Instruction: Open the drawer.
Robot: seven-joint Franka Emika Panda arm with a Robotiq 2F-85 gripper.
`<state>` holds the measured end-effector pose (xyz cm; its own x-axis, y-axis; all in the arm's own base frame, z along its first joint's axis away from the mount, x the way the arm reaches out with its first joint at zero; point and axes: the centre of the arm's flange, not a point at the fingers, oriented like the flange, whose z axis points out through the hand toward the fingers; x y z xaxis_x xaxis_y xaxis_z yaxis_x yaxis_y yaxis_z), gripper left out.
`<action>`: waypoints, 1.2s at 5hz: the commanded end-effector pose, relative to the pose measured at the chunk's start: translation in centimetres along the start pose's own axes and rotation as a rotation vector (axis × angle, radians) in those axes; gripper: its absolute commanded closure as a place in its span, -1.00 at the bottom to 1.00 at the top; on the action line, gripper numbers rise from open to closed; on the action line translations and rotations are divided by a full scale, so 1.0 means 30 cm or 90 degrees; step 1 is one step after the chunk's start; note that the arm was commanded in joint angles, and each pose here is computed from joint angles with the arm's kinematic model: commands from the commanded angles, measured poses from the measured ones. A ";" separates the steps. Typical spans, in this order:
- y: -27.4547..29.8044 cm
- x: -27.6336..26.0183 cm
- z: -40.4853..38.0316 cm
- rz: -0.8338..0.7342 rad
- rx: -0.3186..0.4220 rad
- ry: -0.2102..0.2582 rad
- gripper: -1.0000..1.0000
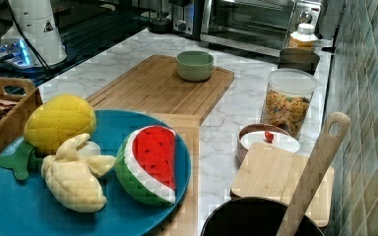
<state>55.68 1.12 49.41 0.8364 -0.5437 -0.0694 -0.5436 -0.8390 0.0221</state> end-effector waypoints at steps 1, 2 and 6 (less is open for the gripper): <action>0.230 0.019 0.018 -0.294 -0.010 0.011 -1.00; 0.335 0.041 0.052 -0.395 0.008 0.018 -1.00; 0.600 0.142 0.285 -0.637 -0.037 0.113 -1.00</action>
<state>50.20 -15.41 41.19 0.9301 0.3621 0.0613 0.3588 -0.9316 0.0589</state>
